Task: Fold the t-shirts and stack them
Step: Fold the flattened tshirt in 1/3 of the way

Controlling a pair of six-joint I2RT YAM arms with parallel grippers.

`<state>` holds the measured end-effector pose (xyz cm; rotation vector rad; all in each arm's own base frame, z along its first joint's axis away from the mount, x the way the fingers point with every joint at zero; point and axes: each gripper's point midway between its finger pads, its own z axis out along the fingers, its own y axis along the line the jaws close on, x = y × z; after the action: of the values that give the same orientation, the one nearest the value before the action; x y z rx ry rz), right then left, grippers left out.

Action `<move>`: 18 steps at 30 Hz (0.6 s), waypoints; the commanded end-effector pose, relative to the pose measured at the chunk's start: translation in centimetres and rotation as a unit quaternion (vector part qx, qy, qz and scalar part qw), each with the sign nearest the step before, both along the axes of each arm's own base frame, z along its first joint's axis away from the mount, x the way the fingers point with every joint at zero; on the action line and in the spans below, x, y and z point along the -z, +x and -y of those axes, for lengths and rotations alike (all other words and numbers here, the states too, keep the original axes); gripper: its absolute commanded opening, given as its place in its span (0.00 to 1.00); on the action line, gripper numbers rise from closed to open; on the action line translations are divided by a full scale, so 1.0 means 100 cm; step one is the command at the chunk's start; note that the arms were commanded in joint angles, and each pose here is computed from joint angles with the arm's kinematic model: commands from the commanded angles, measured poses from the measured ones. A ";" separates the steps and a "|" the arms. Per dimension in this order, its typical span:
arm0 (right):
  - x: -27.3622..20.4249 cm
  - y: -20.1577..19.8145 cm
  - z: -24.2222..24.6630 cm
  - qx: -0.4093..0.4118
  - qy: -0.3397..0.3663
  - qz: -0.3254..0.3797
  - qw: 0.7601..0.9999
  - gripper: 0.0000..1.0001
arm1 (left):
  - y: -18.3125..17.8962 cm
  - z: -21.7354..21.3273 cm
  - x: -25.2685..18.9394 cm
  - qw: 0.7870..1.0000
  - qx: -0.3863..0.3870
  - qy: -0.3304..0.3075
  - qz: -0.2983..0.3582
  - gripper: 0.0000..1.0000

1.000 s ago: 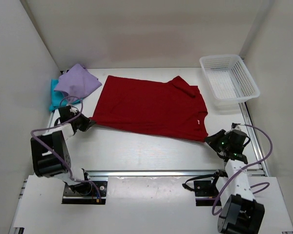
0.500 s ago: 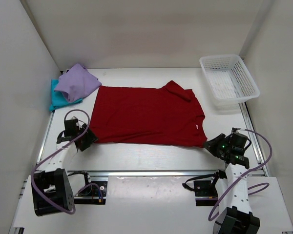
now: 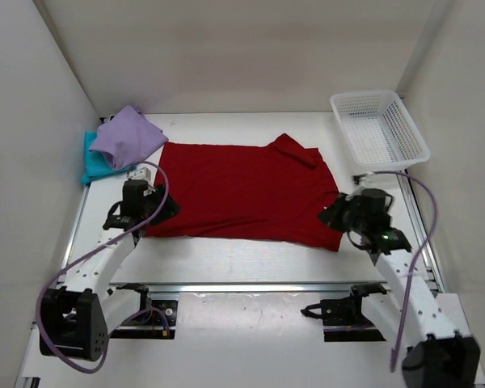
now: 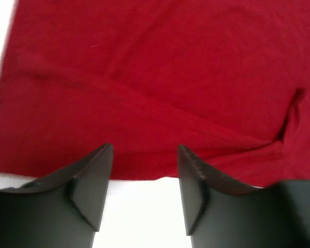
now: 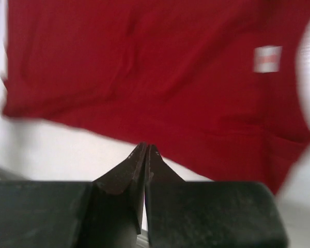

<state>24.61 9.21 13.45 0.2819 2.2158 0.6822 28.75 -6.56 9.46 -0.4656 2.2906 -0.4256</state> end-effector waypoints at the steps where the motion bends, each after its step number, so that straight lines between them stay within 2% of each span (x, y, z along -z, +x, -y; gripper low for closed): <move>1: 0.015 0.014 -0.041 -0.055 -0.040 0.023 0.997 0.00 | 0.007 0.002 0.012 1.000 0.007 -0.008 0.001 0.56; 3: 0.031 0.022 -0.061 -0.091 -0.044 -0.002 0.995 0.00 | 0.001 0.003 0.038 0.998 0.007 -0.042 -0.039 0.50; 7: 0.053 0.039 -0.079 -0.118 -0.030 -0.020 0.992 0.00 | 0.007 0.005 0.058 0.994 -0.024 -0.085 -0.066 0.46; 11: 0.087 0.044 -0.069 -0.090 -0.025 -0.051 0.994 0.00 | 0.013 -0.002 0.068 0.988 -0.079 -0.111 -0.066 0.49; 13: 0.101 0.035 -0.062 -0.085 -0.025 -0.070 0.994 0.00 | 0.014 -0.016 0.077 0.981 -0.115 -0.137 -0.070 0.50; 15: 0.099 0.032 -0.058 -0.083 -0.018 -0.076 0.993 0.00 | 0.017 -0.018 0.075 0.976 -0.125 -0.162 -0.070 0.50; 17: 0.076 0.041 -0.058 -0.093 0.005 -0.048 0.994 0.03 | 0.028 -0.010 0.057 0.977 -0.109 -0.180 -0.036 0.52; 18: 0.059 0.048 -0.055 -0.088 0.015 -0.030 0.996 0.05 | 0.043 -0.008 0.034 0.980 -0.104 -0.171 -0.002 0.54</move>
<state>26.77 14.59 2.90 0.1572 2.4786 0.7343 30.62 -5.14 2.61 -0.9130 2.2719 -0.6549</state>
